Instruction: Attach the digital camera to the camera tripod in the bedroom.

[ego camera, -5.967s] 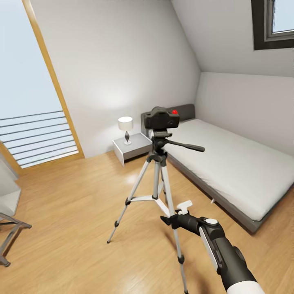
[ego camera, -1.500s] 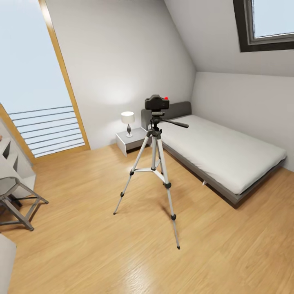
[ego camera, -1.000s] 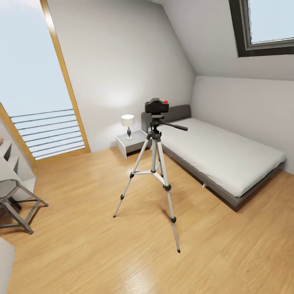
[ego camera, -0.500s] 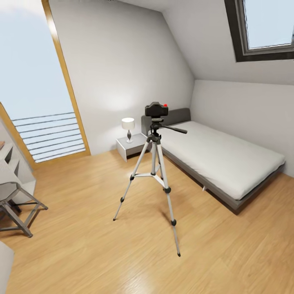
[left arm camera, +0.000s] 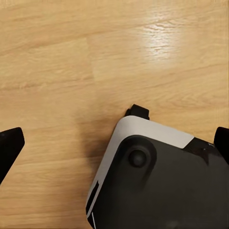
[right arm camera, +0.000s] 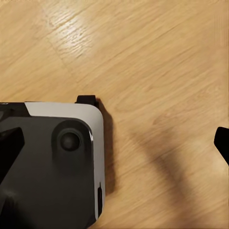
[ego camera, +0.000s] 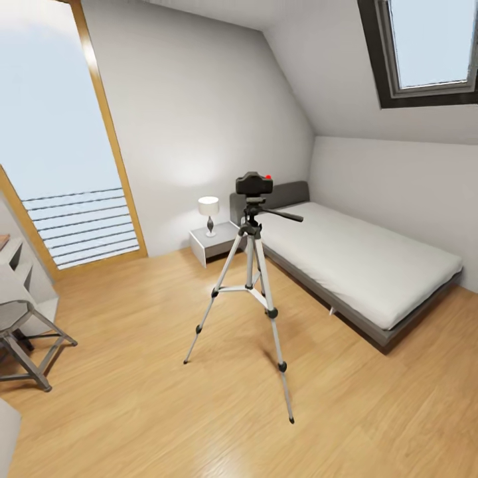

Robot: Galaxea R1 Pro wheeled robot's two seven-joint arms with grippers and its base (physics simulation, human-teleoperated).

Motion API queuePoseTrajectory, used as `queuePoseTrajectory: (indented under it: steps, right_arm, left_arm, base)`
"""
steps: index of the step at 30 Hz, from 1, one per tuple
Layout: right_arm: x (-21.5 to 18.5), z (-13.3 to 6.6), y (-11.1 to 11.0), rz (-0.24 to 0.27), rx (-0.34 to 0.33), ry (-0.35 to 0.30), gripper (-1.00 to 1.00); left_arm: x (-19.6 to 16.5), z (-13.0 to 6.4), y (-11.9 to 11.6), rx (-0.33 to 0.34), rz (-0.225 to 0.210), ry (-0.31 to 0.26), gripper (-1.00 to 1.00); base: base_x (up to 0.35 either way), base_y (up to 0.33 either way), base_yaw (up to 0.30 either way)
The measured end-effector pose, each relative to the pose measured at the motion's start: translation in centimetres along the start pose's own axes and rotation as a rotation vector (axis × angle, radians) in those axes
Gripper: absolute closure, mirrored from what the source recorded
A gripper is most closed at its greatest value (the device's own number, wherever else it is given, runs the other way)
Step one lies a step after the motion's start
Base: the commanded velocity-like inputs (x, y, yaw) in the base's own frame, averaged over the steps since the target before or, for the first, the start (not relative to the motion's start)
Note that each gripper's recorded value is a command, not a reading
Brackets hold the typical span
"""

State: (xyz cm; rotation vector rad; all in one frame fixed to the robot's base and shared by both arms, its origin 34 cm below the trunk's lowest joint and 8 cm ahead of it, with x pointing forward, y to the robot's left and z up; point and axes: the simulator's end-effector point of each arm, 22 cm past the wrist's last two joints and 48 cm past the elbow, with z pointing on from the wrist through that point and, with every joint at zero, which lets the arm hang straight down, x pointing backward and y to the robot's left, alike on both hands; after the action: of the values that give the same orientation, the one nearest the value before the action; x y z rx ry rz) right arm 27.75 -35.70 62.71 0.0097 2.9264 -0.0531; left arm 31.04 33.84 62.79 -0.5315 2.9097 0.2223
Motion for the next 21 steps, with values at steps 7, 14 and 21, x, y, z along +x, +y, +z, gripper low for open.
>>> queuePoseTrajectory:
  steps: [7,14,21]
  right_arm:
    - [0.8,-0.2,0.0,0.001,0.000,0.004,-1.00]
    - [0.6,-0.3,0.0,0.001,0.000,-0.003,-1.00]
    - [0.2,-0.4,0.1,0.002,-0.001,-0.014,-1.00]
  left_arm:
    - [-0.4,-0.2,-0.1,0.003,-0.002,-0.011,-1.00]
    - [-0.9,-0.3,-0.2,0.007,-0.003,-0.021,-1.00]
    - [-1.3,-0.5,-0.3,0.010,-0.005,-0.032,-1.00]
  base:
    - [0.000,0.000,0.000]
    - [0.000,0.000,0.000]
    - [0.000,0.000,0.000]
